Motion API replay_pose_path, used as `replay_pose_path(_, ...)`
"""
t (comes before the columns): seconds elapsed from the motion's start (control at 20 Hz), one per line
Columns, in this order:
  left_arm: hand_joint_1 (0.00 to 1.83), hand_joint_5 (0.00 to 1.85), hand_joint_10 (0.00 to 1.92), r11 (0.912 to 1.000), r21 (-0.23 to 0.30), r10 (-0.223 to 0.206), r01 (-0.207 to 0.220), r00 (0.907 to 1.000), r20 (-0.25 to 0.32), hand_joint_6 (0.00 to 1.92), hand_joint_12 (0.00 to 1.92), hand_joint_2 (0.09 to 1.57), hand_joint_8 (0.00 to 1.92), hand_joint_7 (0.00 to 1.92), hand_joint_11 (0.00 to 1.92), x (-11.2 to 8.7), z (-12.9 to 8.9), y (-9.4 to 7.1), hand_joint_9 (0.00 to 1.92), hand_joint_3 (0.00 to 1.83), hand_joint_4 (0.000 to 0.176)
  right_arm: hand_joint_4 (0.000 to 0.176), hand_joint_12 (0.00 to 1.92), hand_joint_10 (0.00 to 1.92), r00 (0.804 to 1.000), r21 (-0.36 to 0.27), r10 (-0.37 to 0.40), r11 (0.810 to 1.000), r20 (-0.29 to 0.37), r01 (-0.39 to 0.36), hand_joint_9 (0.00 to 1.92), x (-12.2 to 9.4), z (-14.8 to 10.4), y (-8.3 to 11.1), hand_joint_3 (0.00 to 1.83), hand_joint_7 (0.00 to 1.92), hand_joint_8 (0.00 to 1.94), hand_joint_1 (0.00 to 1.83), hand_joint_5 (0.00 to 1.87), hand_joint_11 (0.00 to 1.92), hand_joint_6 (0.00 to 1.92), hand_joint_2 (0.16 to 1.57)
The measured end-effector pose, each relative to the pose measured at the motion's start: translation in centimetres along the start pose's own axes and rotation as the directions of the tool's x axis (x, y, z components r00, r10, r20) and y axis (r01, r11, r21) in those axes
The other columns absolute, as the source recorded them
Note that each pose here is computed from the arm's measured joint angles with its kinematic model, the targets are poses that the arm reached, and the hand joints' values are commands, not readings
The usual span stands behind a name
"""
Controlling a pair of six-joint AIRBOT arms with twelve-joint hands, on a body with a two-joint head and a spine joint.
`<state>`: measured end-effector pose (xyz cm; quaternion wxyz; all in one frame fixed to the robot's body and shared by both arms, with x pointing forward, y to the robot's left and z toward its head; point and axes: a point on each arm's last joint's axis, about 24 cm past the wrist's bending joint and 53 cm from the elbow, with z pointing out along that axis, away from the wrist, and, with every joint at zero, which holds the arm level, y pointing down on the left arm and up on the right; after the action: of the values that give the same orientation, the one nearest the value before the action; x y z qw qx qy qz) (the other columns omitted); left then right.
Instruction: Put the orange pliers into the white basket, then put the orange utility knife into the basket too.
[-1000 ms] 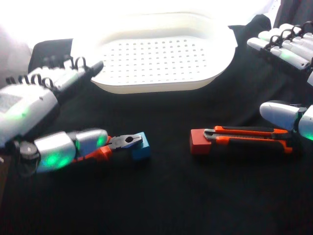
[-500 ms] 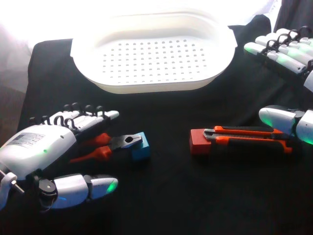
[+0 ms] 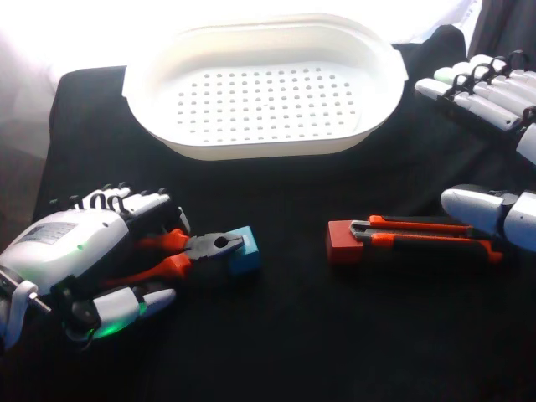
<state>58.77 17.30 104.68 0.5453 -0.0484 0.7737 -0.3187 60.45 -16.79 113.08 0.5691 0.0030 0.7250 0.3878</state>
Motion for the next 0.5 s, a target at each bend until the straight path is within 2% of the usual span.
replay_pose_path(0.1, 0.95, 0.35, 1.86, 1.0, 0.002, 0.0, 0.0, 1.0, 0.002, 1.8, 1.92, 1.48, 1.92, 0.43, 0.06, -0.1, 0.1, -0.1, 0.06, 0.0, 0.003, 0.001, 0.0, 0.0, 1.0, -0.001, 0.003, 1.0, -0.002, -0.003, 0.0, 0.1, 0.0, 0.0, 0.0, 0.0, 0.0, 0.27, 0.0, 0.0, 0.0, 1.37)
replay_pose_path(0.15, 0.95, 0.35, 1.88, 1.0, 0.006, 0.001, -0.001, 1.0, 0.003, 1.8, 1.92, 1.48, 1.92, 0.43, 0.09, 0.0, 0.0, -0.3, 0.08, 0.0, 0.004, 0.0, 0.0, 0.0, 1.0, -0.001, 0.002, 1.0, -0.003, -0.002, 0.0, 0.2, 0.0, 0.0, 0.0, 0.0, 0.0, 0.3, 0.0, 0.0, 0.0, 1.36)
replay_pose_path(0.25, 0.93, 0.35, 1.89, 0.9995, 0.021, 0.022, -0.022, 0.9998, -0.004, 1.83, 1.92, 1.49, 1.92, 0.4, 0.17, 0.0, -0.3, -0.9, 0.11, 0.0, 0.019, 0.0, 0.0, 0.0, 1.0, 0.0, 0.003, 1.0, -0.002, -0.003, 0.0, 0.1, 0.0, 0.0, 0.0, 0.0, 0.0, 0.24, 0.0, 0.0, 0.0, 1.37)
replay_pose_path(0.3, 1.15, 0.37, 1.92, 0.9991, 0.033, 0.028, -0.028, 0.9996, -0.007, 1.75, 1.92, 1.44, 1.83, 0.39, 0.23, 0.0, -0.4, -1.3, 0.41, 0.0, 0.0, 0.003, 0.0, 0.0, 1.0, 0.0, 0.003, 1.0, -0.002, -0.003, 0.0, 0.1, 0.0, 0.0, 0.0, 0.0, 0.0, 0.24, 0.0, 0.0, 0.0, 1.37)
replay_pose_path(0.4, 1.2, 0.35, 1.92, 0.9967, 0.067, 0.045, -0.045, 0.999, 0.006, 1.74, 1.92, 1.43, 1.81, 0.38, 0.31, -0.6, -0.8, -2.4, 0.49, 0.0, 0.0, 0.001, 0.0, 0.0, 1.0, -0.001, 0.002, 1.0, -0.002, -0.002, 0.0, 0.1, 0.0, 0.0, 0.0, 0.0, 0.0, 0.24, 0.0, 0.0, 0.0, 1.37)
replay_pose_path(0.5, 1.2, 0.33, 1.92, 0.9928, 0.11, 0.042, -0.047, 0.998, 0.047, 1.8, 1.92, 1.44, 1.85, 0.37, 0.16, -1.9, -1.3, -3.7, 0.47, 0.0, 0.0, 0.0, 0.0, 0.0, 1.0, -0.001, 0.002, 1.0, -0.002, -0.002, 0.0, 0.2, 0.0, 0.0, 0.0, 0.0, 0.0, 0.24, 0.0, 0.0, 0.0, 1.37)
